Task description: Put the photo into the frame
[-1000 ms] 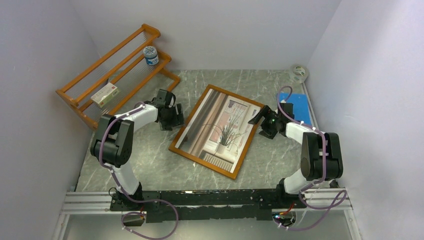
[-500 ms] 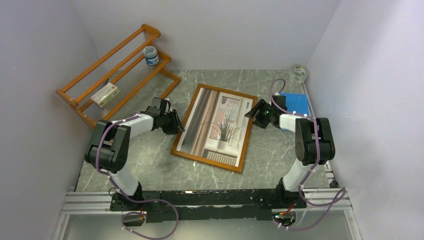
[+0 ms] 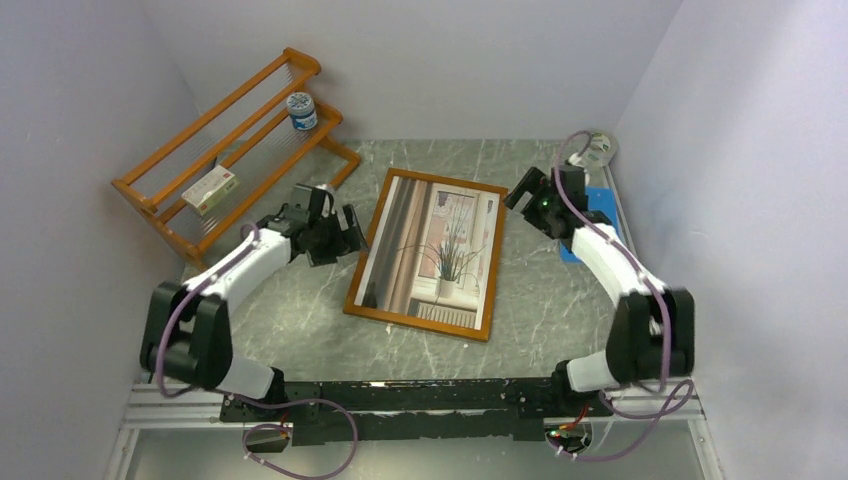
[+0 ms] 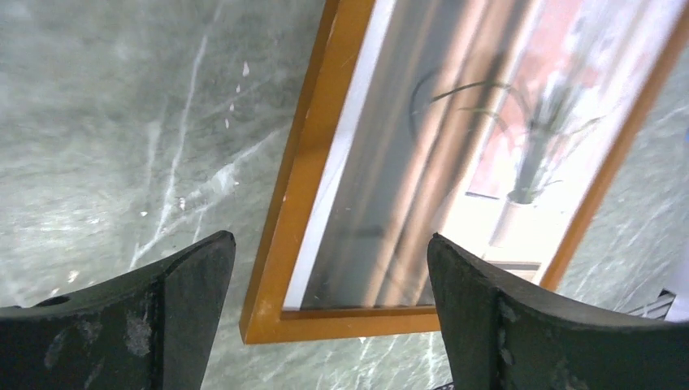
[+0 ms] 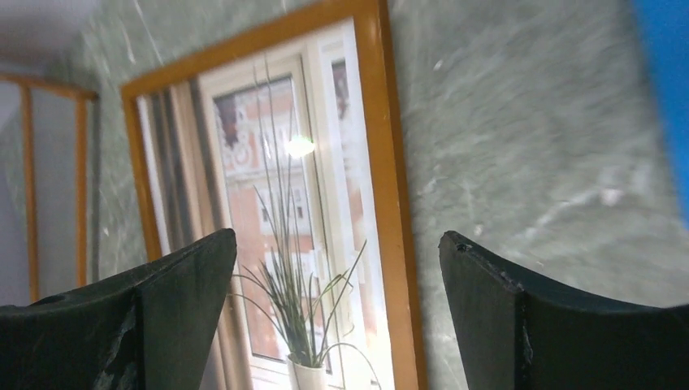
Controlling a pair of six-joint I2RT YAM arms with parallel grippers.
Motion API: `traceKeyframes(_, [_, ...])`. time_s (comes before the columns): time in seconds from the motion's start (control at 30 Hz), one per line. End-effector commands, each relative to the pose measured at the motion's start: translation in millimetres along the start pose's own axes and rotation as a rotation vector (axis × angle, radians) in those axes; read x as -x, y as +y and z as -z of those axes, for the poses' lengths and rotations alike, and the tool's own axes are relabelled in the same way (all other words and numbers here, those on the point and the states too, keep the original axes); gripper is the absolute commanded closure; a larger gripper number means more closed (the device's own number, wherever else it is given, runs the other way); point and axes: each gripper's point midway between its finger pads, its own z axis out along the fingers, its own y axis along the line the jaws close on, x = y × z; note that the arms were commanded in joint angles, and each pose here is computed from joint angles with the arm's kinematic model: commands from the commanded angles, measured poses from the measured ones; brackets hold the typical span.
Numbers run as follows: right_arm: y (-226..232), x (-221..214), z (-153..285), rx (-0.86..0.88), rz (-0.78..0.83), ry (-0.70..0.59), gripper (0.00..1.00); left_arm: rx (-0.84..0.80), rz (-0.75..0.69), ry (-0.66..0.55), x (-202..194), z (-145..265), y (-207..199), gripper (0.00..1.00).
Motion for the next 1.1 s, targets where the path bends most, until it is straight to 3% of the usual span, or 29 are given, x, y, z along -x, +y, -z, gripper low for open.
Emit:
traceKeyframes(0.0, [-26.6,34.3,70.4,-0.183,0.023,-0.193,0.01,-0.005,-0.045,-0.179,37.3,60.9,-18.9,0.06])
traceKeyframes(0.2, [-56.5,27.9,156.8,-0.332,0.02,-0.25,0.01,-0.058,-0.141,-0.305,53.5,136.0,-40.8,0.06])
traceKeyframes(0.67, [-50.6,47.7,347.3,-0.252,-0.017,-0.573,0.01,-0.055,-0.208,-0.604,44.7,304.8,-40.3,0.06])
traceKeyframes(0.9, [-46.9,56.1,394.2,-0.224,-0.019,-0.666,0.01,-0.078,-0.204,-0.731,33.7,357.6,-35.5,0.06])
traceKeyframes(1.07, [-45.4,54.9,398.5,-0.2,-0.031,-0.681,0.01,-0.097,-0.192,-0.732,28.7,356.6,-35.0,0.06])
